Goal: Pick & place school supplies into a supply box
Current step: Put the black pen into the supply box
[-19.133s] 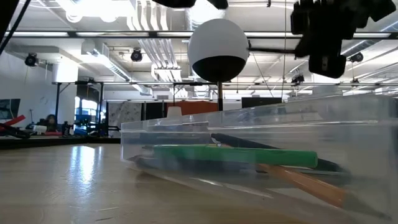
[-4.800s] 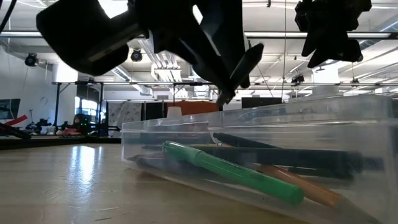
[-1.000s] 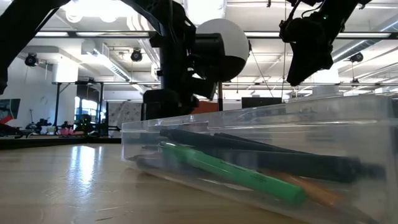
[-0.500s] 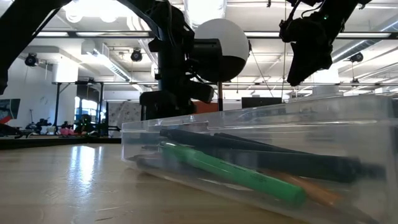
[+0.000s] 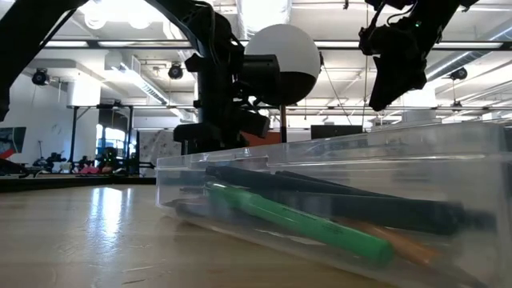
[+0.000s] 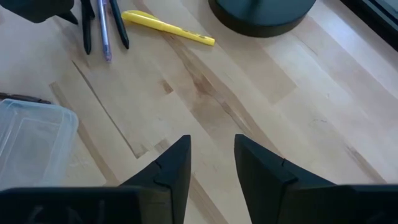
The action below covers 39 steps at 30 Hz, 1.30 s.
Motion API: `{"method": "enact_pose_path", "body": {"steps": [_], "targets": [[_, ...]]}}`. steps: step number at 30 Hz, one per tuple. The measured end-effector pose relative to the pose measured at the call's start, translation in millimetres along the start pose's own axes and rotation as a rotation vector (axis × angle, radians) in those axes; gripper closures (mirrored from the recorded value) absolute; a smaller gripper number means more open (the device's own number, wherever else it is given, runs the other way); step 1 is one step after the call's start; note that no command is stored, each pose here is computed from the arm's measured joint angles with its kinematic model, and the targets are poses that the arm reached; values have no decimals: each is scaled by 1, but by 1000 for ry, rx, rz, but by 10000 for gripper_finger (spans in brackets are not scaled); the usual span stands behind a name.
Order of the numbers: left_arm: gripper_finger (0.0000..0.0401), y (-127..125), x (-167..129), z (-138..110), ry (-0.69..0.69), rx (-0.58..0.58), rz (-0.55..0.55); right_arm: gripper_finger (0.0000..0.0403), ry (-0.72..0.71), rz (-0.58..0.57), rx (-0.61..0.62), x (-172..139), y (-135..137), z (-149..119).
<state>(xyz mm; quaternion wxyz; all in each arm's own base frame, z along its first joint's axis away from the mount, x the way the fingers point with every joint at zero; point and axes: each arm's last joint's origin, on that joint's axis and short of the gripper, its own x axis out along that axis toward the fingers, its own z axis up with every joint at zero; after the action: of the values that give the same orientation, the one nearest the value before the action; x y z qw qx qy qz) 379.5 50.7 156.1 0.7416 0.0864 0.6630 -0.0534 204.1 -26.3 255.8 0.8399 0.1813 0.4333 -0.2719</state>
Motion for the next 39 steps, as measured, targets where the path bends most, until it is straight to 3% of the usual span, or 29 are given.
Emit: {"method": "enact_pose_path", "body": {"steps": [13,39], "targets": [[359,0,1,1,-20,0,-13,296,0,0,-3,0,0,0],[367,-2,2,3,-30,-11,-8,307,7,-1,-5,0,0,-1]]}}
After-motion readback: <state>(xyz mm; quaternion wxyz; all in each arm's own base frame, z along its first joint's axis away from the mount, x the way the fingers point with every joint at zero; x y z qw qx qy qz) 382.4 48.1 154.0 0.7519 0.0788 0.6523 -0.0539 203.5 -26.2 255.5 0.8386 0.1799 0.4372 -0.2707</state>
